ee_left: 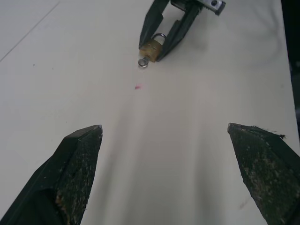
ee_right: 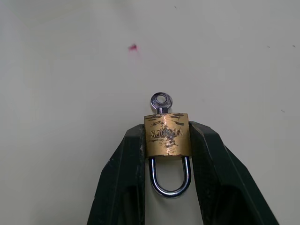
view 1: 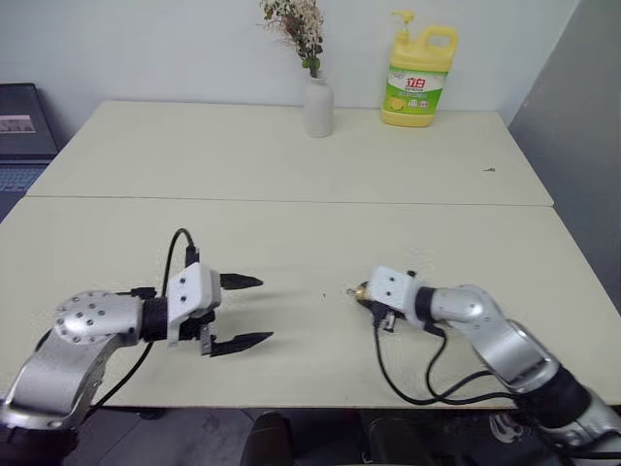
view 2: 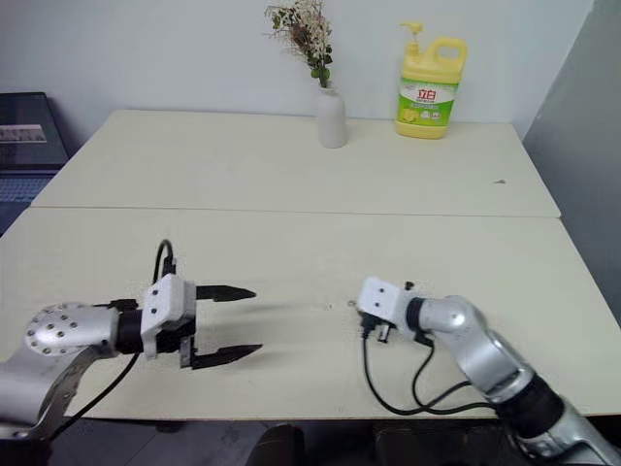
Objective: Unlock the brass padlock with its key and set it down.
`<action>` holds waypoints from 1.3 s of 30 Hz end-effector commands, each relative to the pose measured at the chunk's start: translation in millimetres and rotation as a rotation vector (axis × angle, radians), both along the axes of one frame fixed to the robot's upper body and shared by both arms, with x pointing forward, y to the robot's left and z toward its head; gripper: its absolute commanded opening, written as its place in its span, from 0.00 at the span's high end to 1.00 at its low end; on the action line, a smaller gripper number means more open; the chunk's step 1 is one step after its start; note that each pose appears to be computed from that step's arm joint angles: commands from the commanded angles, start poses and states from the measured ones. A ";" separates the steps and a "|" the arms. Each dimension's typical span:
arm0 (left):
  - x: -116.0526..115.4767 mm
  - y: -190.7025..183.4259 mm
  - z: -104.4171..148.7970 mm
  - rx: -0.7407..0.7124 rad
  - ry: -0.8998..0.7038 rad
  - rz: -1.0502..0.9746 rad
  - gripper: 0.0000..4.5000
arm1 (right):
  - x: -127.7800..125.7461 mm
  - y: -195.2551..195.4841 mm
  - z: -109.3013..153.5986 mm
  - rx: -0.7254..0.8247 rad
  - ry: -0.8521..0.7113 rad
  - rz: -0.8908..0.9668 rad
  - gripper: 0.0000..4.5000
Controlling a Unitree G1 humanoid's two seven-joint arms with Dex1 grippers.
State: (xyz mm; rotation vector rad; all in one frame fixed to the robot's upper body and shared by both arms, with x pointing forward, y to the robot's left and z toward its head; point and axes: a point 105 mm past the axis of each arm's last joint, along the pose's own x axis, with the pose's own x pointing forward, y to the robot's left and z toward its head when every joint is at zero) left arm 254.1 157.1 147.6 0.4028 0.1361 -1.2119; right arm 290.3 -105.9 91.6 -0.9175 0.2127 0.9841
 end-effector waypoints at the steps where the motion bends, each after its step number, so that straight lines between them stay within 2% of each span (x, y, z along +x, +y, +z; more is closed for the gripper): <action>1: 9.2 -15.5 4.8 -0.051 0.036 -0.033 0.00 | 3.8 -20.4 31.8 -0.085 -0.221 0.059 0.79; 3: 17.4 -21.2 10.9 -0.072 0.036 -0.042 0.00 | 7.7 -22.9 49.9 -0.121 -0.435 0.115 0.79; 7: 25.2 -27.9 21.9 -0.116 0.042 -0.061 0.00 | 8.6 -25.9 65.7 -0.203 -0.728 0.207 0.79; 13: 33.9 -44.2 39.9 -0.180 0.058 -0.090 0.00 | 2.1 -17.9 88.1 -0.142 -0.926 0.270 0.79; 18: 36.5 -56.9 51.5 -0.179 0.092 -0.106 0.00 | -12.5 -3.0 100.1 -0.039 -0.977 0.373 0.79; 23: 36.7 -70.3 64.0 -0.227 0.136 -0.123 0.00 | -16.4 5.9 107.2 0.000 -1.001 0.415 0.79; 27: 35.0 -82.5 62.8 -0.248 0.207 -0.141 0.00 | -16.7 7.6 106.2 0.003 -0.984 0.427 0.79; 39: 41.9 -101.4 53.7 -0.218 0.189 -0.178 0.00 | -15.2 7.6 106.7 0.007 -0.970 0.409 0.79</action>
